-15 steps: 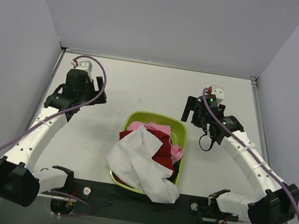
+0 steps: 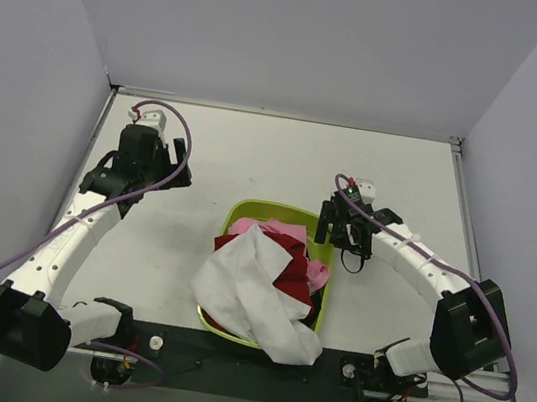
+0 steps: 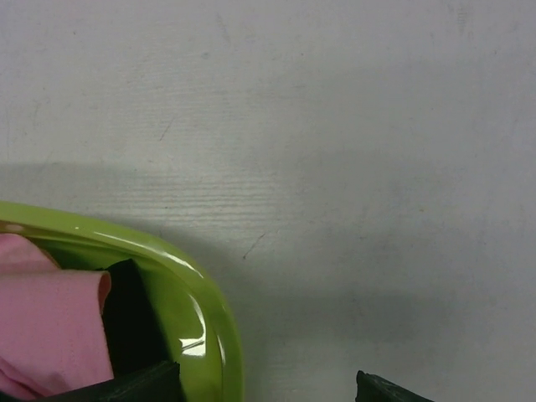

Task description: Fold and stack the t-shirts

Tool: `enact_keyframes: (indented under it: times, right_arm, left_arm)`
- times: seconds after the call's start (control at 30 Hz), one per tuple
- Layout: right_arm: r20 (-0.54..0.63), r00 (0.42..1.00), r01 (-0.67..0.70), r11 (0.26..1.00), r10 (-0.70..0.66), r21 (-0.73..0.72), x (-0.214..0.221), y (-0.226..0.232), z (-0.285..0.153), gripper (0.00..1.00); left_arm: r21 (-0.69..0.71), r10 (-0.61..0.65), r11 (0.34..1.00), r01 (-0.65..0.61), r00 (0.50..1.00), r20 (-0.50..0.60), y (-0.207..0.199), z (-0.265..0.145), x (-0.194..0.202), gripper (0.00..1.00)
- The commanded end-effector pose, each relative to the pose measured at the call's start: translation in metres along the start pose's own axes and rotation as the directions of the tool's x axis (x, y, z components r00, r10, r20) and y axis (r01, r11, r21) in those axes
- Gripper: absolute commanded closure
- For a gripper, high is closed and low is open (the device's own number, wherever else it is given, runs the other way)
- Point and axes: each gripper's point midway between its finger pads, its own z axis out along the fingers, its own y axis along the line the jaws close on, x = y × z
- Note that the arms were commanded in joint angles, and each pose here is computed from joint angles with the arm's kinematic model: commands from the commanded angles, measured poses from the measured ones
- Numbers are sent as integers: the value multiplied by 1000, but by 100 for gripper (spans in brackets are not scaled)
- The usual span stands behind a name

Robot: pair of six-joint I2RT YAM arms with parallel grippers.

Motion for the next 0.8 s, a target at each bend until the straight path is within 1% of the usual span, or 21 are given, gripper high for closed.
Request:
enact_keyframes:
  times: [0.0, 0.03, 0.1, 0.13, 0.2, 0.23, 0.3, 0.37, 0.4, 0.43, 0.57, 0.67, 0.7, 0.77]
  right_arm:
    - [-1, 1000, -30, 999, 30, -16, 2, 6, 3, 20]
    - [-2, 1000, -30, 999, 30, -17, 2, 7, 5, 29]
    - [-13, 999, -29, 1000, 29, -10, 5, 7, 8, 41]
    - [-15, 999, -31, 999, 31, -10, 6, 7, 10, 54]
    - [-32, 999, -33, 999, 33, 2, 9, 7, 16, 64]
    - [-34, 999, -36, 999, 36, 3, 9, 8, 17, 71]
    - [-51, 998, -32, 999, 32, 8, 12, 8, 22, 72]
    - [-70, 997, -31, 999, 32, 15, 15, 9, 28, 78]
    - [-73, 997, -34, 999, 35, 19, 15, 10, 30, 86]
    - [-76, 996, -38, 999, 40, 28, 16, 8, 31, 100]
    - [-73, 993, -87, 994, 92, 66, 4, 2, 42, 100]
    - [-74, 982, -168, 980, 176, 108, -10, -14, 49, 100]
    - [-63, 978, -192, 975, 200, 115, -22, -17, 48, 100]
    - [-79, 964, -238, 958, 253, 162, -32, -37, 57, 100]
  left_arm:
    - [12, 14, 1000, -14, 999, 41, -5, -9, -15, 9]
    - [14, 12, 1000, -13, 999, 42, -5, -10, -15, 9]
    - [13, 12, 1000, -13, 999, 40, -5, -10, -15, 9]
    - [11, 11, 1000, -11, 999, 40, -5, -10, -14, 9]
    - [10, 10, 1000, -10, 999, 40, -4, -9, -14, 9]
    - [9, 9, 1000, -9, 999, 37, -4, -9, -14, 9]
    - [10, 10, 1000, -10, 999, 37, -5, -9, -14, 9]
    - [6, 10, 1000, -10, 999, 35, -4, -8, -14, 9]
    - [2, 11, 1000, -11, 999, 35, -3, -8, -14, 9]
    - [3, 11, 1000, -11, 999, 31, -4, -8, -13, 9]
    - [3, 12, 1000, -13, 1000, 28, -4, -7, -12, 9]
    - [2, 14, 1000, -14, 1000, 26, -3, -6, -10, 9]
    - [3, 14, 1000, -14, 1000, 25, -3, -6, -10, 9]
    - [3, 15, 1000, -15, 1000, 20, -3, -5, -8, 9]
